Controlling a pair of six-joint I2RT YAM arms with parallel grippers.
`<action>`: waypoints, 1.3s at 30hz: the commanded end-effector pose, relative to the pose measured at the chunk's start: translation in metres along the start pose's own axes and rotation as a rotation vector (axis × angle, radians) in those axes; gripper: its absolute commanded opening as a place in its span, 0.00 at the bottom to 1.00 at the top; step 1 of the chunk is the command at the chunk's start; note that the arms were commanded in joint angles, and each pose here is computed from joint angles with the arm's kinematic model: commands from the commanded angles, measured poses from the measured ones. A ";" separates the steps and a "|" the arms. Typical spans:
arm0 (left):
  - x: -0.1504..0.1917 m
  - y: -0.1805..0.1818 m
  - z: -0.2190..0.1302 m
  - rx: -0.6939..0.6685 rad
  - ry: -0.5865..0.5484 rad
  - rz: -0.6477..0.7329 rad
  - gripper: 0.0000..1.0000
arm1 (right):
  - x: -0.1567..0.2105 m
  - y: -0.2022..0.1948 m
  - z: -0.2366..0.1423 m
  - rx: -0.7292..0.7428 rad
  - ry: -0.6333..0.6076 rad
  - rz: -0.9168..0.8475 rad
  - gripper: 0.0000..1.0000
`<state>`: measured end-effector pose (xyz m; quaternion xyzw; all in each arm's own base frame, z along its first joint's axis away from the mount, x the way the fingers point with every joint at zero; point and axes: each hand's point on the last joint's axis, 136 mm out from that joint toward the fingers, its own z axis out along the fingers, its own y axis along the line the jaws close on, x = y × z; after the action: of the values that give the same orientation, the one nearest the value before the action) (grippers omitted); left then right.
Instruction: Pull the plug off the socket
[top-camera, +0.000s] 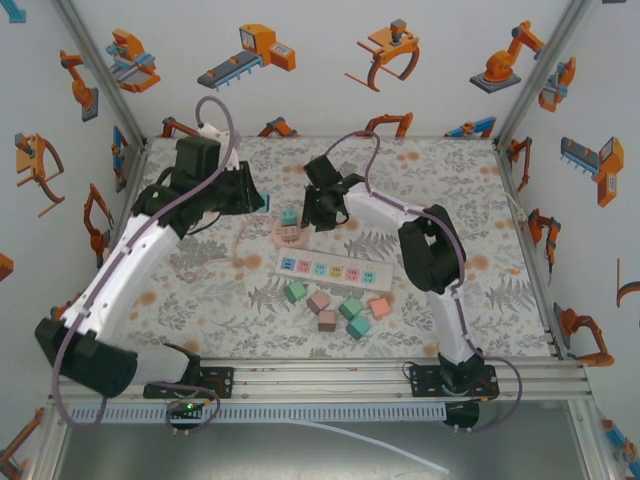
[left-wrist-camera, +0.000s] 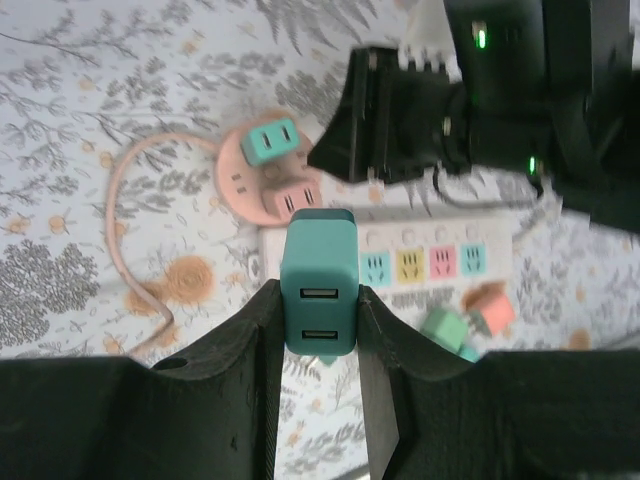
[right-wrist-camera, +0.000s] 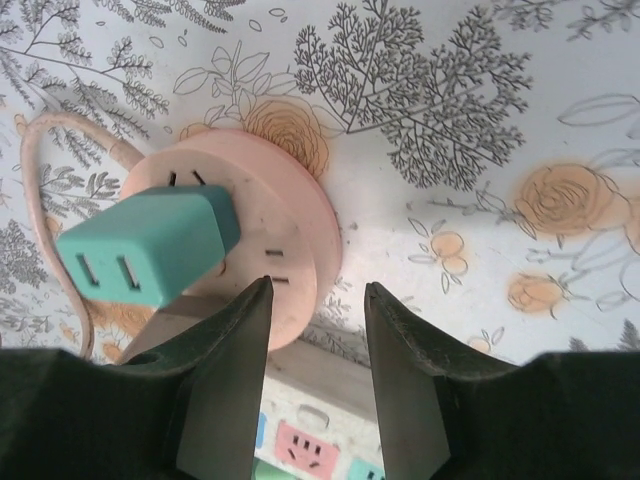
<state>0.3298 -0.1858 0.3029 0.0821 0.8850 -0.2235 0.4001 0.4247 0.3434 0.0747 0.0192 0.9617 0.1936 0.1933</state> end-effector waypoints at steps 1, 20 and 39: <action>0.010 -0.029 -0.032 0.192 -0.074 0.102 0.27 | -0.026 0.015 -0.050 -0.046 -0.137 0.006 0.43; 0.208 -0.085 -0.030 0.580 0.319 0.086 0.30 | -0.042 -0.020 -0.111 -0.142 -0.463 0.149 0.42; 0.287 -0.045 0.063 0.353 0.517 0.083 0.27 | -0.030 -0.032 -0.098 -0.153 -0.448 0.207 0.42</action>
<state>0.1601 -0.2576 0.0694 0.2387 0.9070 -0.3205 0.1326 0.4110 0.2776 0.1441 0.1304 0.8834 0.2648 0.3641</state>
